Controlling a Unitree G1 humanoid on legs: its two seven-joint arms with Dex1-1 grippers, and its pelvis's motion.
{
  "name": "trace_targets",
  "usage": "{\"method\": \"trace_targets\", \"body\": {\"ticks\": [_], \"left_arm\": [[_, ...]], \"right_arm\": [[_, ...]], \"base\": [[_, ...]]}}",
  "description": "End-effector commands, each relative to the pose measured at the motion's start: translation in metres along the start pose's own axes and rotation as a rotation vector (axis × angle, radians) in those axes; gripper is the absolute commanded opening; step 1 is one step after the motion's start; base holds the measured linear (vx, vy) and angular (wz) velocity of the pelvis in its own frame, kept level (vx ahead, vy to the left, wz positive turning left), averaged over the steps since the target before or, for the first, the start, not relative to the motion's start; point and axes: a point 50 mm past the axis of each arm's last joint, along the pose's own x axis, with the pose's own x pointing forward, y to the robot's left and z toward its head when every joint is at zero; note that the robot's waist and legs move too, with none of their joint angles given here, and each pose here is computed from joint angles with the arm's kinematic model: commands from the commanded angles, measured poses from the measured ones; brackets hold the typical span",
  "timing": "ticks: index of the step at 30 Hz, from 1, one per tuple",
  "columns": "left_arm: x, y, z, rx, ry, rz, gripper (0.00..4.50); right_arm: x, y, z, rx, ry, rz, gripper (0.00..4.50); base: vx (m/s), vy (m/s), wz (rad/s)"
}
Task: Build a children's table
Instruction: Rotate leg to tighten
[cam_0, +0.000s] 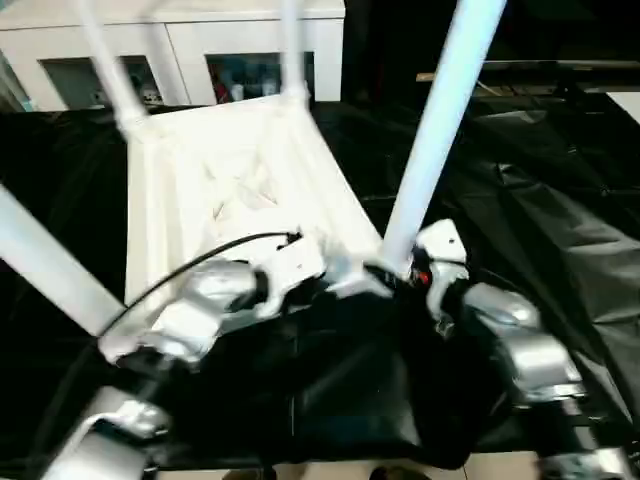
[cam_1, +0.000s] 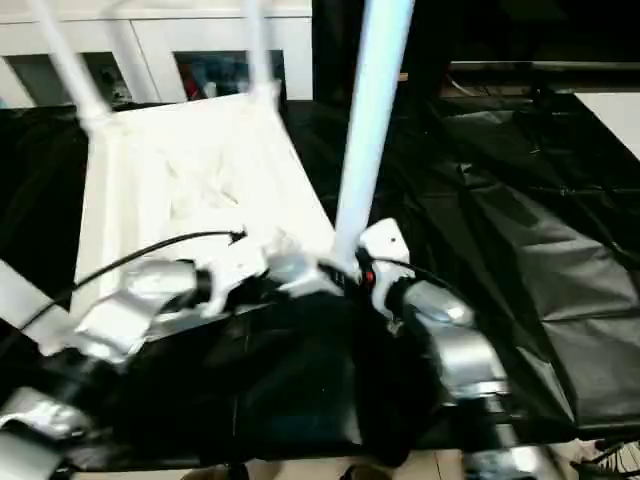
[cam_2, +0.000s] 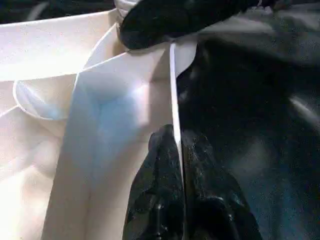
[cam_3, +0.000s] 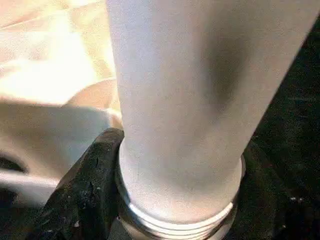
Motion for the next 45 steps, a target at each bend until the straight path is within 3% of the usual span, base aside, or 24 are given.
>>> {"method": "trace_targets", "body": {"ticks": [1, 7, 9, 15, 17, 21, 26, 30, 33, 39, 45], "left_arm": [[0.022, -0.005, -0.012, -0.126, 0.058, 0.134, 0.0], [0.035, -0.009, -0.009, -0.106, 0.093, 0.157, 0.0], [0.034, -0.011, -0.01, -0.094, 0.103, 0.138, 0.0], [0.03, -0.012, -0.018, -0.069, 0.141, 0.104, 0.0], [0.028, -0.012, -0.02, -0.061, 0.149, 0.093, 0.0], [0.019, -0.012, -0.028, -0.036, 0.165, 0.044, 0.0], [-0.006, -0.011, -0.036, 0.016, 0.153, -0.086, 0.0], [-0.027, -0.009, -0.039, 0.082, 0.128, -0.194, 0.0], [-0.037, -0.009, -0.039, 0.102, 0.117, -0.243, 0.0], [-0.058, -0.004, -0.037, 0.14, 0.108, -0.3, 0.0], [-0.061, -0.008, -0.032, 0.15, 0.085, -0.339, 0.0]], "right_arm": [[0.014, 0.018, -0.029, 0.132, 0.144, -0.134, 2.75], [0.029, 0.039, -0.02, 0.149, 0.135, -0.139, 2.74], [0.029, 0.04, -0.02, 0.131, 0.136, -0.137, 2.74], [0.03, 0.036, -0.017, 0.129, 0.113, -0.151, 2.74], [0.03, 0.032, -0.013, 0.125, 0.092, -0.163, 3.44], [0.026, 0.017, 0.005, 0.071, 0.009, -0.159, 3.65], [-0.004, -0.001, 0.031, -0.084, -0.075, 0.106, 3.65], [-0.031, -0.014, 0.034, -0.24, -0.065, 0.293, 3.65], [-0.042, -0.019, 0.034, -0.278, -0.054, 0.365, 3.65], [-0.062, -0.024, 0.032, -0.281, 0.015, 0.558, 4.14], [-0.062, -0.018, 0.025, -0.34, 0.058, 0.607, 4.39]], "base": [[0.0, 0.0, 0.0], [0.0, 0.0, 0.0], [0.0, 0.0, 0.0], [0.0, 0.0, 0.0], [0.0, 0.0, 0.0], [0.0, 0.0, 0.0], [0.0, 0.0, 0.0], [0.026, -0.002, 0.0], [0.018, 0.001, -0.01], [0.0, 0.0, 0.0], [0.0, 0.0, 0.0]]}}
